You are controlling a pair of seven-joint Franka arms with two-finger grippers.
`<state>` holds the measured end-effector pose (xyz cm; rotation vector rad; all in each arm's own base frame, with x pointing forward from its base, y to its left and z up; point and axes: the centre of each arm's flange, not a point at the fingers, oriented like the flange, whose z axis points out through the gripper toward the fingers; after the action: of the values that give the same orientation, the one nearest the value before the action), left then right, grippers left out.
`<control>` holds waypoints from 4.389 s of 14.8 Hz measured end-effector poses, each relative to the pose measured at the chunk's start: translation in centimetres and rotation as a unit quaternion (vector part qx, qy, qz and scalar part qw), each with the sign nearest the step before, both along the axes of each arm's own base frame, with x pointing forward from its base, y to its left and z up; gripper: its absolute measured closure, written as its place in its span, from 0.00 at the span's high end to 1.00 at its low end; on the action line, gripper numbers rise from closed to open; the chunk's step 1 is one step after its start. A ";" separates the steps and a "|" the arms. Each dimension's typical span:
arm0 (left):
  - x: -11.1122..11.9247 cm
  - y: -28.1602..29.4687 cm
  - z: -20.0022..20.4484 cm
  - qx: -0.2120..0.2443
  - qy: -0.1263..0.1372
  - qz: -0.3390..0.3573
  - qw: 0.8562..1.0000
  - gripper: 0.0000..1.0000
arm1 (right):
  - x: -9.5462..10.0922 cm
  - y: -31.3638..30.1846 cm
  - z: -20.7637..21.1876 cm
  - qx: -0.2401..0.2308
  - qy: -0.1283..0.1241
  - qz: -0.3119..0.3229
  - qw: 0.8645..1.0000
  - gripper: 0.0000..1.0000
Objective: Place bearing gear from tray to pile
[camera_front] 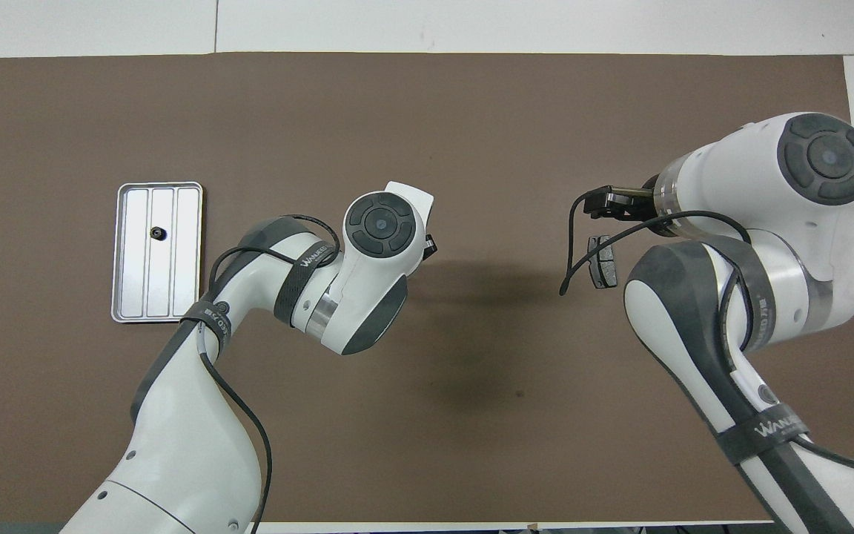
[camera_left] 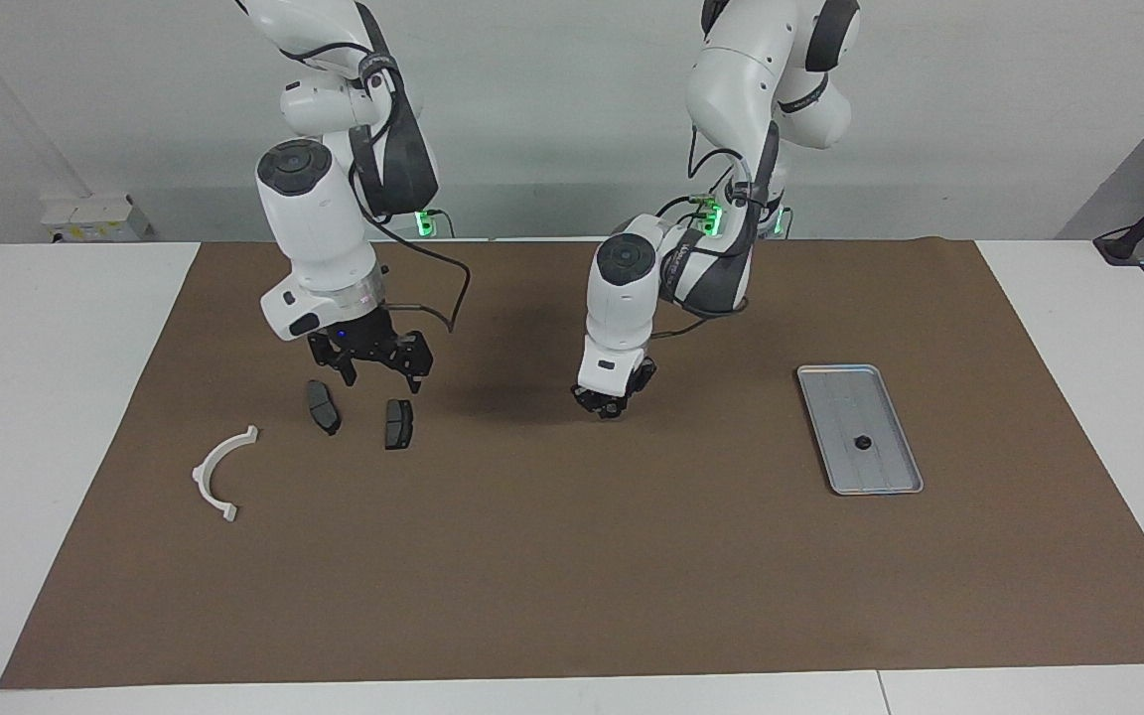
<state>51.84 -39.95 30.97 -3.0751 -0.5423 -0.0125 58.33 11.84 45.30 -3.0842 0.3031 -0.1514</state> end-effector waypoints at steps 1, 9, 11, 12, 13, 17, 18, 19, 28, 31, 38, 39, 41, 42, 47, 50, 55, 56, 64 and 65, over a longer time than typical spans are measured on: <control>-0.2 0.0 -0.3 0.000 -0.001 -0.002 1.000 0.35 | 0.0 0.1 -0.2 0.000 0.002 0.001 1.000 1.00; -0.6 -0.1 -1.0 -0.009 -0.014 -0.007 1.000 0.40 | 0.5 1.9 -3.3 -0.004 0.015 0.014 1.000 1.00; -0.2 0.4 -0.2 -0.003 -0.018 -0.021 1.000 0.62 | 0.8 2.0 -4.1 -0.004 0.015 0.015 1.000 1.00; 0.3 0.9 0.9 0.001 -0.018 -0.030 0.999 0.72 | 1.0 2.1 -4.7 -0.004 0.016 0.015 1.000 1.00; 1.2 2.0 2.7 0.002 -0.018 -0.036 0.999 0.83 | 1.1 2.1 -5.3 -0.005 0.017 0.015 1.000 1.00; 6.3 15.2 14.0 -0.003 -0.027 -0.064 0.998 1.00 | 0.7 4.2 -5.7 -0.002 0.020 -0.007 1.000 1.00; 7.3 20.0 15.8 -0.001 -0.024 -0.080 0.997 1.00 | 0.2 6.0 -5.7 0.002 0.018 -0.024 1.000 1.00; 8.1 24.3 16.6 0.001 -0.022 -0.094 0.995 0.99 | -0.3 8.0 -5.8 0.006 0.015 -0.039 0.999 1.00; 10.6 38.0 6.8 -0.020 -0.007 -0.173 0.985 1.00 | -5.9 24.6 -9.2 0.038 0.008 -0.150 0.988 1.00; 10.1 38.3 2.8 -0.017 -0.011 -0.181 0.983 1.00 | -6.4 30.6 -11.1 0.026 0.004 -0.169 0.985 1.00; 9.4 39.8 1.4 -0.016 -0.007 -0.188 0.982 1.00 | -4.6 32.3 -16.2 -0.003 0.011 -0.173 0.985 1.00; 9.2 39.8 1.1 -0.016 -0.005 -0.191 0.982 1.00 | -4.6 32.3 -16.3 -0.004 0.011 -0.174 0.985 1.00; 8.7 39.9 0.2 -0.015 -0.007 -0.195 0.981 0.99 | -4.5 32.2 -16.4 -0.004 0.011 -0.174 0.985 1.00; 8.4 40.0 -0.4 -0.014 -0.008 -0.195 0.981 0.99 | -4.5 32.2 -16.4 -0.005 0.012 -0.175 0.985 0.91; 8.0 40.1 -1.0 -0.014 -0.007 -0.196 0.980 0.90 | -4.5 32.0 -17.0 -0.008 0.014 -0.176 0.984 0.90; 8.1 40.1 -0.9 -0.013 -0.011 -0.197 0.980 0.82 | -4.6 32.0 -17.2 -0.010 0.015 -0.176 0.984 0.81; 8.4 39.9 -0.8 -0.011 -0.023 -0.199 0.980 0.80 | -4.5 32.1 -16.5 -0.005 0.012 -0.175 0.984 0.41; 8.4 39.9 -0.7 -0.011 -0.025 -0.199 0.980 0.80 | -4.5 32.1 -16.2 -0.003 0.010 -0.175 0.985 0.35; 8.5 39.7 -1.7 -0.009 -0.029 -0.200 0.979 0.80 | -1.2 28.2 -12.2 -0.053 0.040 -0.153 0.986 0.35; 8.5 39.7 -1.7 -0.009 -0.030 -0.200 0.979 0.80 | 0.3 25.8 -10.1 -0.059 0.048 -0.134 0.988 0.35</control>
<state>60.32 -0.21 29.25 -3.1495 0.0839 -0.1056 58.64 37.64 35.21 -3.1578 0.7398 -0.0300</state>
